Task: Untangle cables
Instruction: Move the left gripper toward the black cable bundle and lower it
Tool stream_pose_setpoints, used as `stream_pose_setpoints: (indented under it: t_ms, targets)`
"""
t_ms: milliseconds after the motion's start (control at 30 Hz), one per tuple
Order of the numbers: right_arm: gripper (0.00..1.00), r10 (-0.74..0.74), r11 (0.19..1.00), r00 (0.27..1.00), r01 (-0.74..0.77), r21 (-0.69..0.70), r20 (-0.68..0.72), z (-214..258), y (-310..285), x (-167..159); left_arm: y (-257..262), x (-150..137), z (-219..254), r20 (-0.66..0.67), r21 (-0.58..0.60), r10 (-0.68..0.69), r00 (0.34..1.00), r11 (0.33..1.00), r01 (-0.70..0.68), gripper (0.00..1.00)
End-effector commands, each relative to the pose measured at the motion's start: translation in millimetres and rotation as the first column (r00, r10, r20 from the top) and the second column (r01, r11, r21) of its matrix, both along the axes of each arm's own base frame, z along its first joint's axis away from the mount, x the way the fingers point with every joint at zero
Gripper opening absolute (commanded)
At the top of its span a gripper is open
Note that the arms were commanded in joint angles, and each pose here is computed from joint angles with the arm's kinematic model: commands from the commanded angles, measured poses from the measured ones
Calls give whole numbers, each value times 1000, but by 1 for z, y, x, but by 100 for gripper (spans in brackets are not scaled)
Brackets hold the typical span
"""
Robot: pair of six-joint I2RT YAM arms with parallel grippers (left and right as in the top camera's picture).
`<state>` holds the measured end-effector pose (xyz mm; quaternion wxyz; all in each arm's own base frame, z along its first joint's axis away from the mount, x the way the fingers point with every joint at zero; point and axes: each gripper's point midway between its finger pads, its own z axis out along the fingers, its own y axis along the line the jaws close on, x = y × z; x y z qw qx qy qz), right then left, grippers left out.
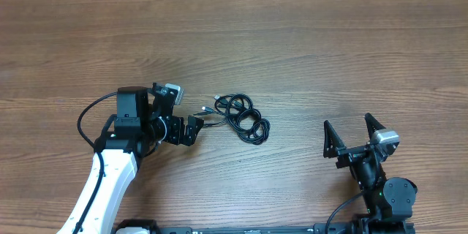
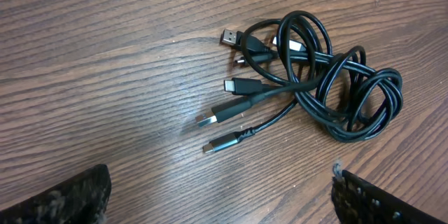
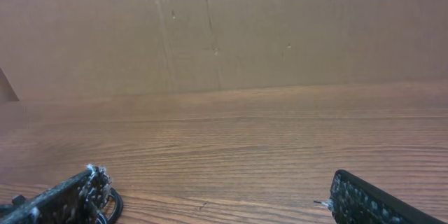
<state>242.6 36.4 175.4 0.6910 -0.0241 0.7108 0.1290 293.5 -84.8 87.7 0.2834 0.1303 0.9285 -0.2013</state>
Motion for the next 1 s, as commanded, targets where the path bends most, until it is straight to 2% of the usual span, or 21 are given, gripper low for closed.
stream_pose_setpoints:
  t_ms: [0,467,900,967]
  targets:
    - [100,-8,1000,1000,8,-1,3,-2,-1,0,-4,7,11,34,-17,-24,999,1000,25,100]
    - [100,-8,1000,1000,8,-1,3,-2,-1,0,-8,6,14,38,-42,-40,998,998,42,100]
    - [100,-8,1000,1000,8,-1,2,-2,-1,0,-42,-2,39,105,-222,-181,978,954,200,100]
    - [100,-8,1000,1000,8,-1,2,-2,-1,0,-44,-3,40,64,-267,-147,987,950,159,100]
